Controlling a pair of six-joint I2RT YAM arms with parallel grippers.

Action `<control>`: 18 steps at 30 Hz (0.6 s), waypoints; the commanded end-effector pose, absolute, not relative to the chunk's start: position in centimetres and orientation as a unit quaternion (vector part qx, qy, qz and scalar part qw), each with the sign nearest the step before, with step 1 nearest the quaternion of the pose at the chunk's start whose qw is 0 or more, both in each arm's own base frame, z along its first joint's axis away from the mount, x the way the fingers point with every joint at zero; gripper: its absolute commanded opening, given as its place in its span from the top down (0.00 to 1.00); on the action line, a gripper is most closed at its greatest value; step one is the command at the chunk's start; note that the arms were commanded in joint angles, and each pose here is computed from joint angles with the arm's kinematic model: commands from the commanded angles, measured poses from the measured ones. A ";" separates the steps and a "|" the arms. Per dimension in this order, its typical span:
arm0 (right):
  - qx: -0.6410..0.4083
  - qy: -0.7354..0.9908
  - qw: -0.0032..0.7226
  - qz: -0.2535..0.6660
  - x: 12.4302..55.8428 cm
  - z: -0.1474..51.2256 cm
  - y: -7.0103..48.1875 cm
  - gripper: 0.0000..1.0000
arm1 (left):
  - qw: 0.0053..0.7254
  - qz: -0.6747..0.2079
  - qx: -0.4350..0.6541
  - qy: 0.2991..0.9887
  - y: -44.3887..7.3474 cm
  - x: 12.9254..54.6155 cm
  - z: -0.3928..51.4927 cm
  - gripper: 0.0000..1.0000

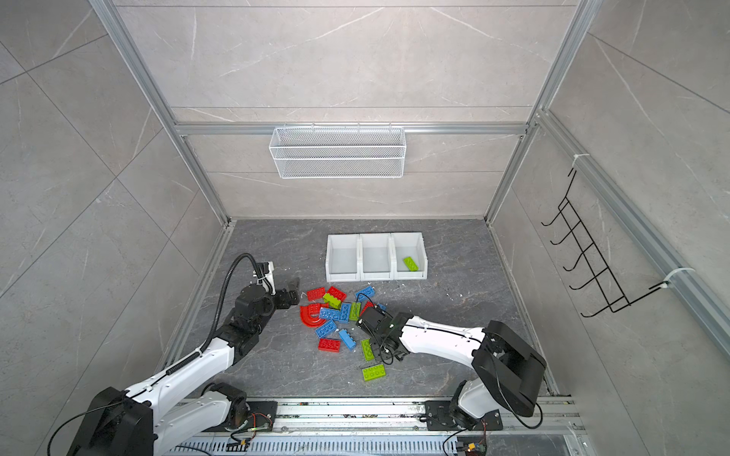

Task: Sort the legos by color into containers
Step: 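Move the right gripper back to another lime-green brick and grasp it, then carry the lime-green brick into the same bin compartment and release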

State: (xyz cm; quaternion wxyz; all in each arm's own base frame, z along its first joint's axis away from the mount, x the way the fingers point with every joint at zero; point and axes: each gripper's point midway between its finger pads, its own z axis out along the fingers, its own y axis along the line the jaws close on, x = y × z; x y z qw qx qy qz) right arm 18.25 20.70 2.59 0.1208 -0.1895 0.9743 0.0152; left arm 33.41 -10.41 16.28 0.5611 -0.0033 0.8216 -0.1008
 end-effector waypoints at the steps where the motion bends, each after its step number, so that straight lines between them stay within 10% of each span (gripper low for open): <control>1: -0.193 0.974 0.113 0.025 18.1 1.7 21.0 0.49 | 0.582 -0.104 -0.002 0.806 -10.4 33.7 17.6 0.00; 18: -0.166 0.970 0.160 0.079 21.4 5.8 20.3 0.79 | 0.582 -0.104 -0.004 0.807 -10.4 33.7 17.6 0.00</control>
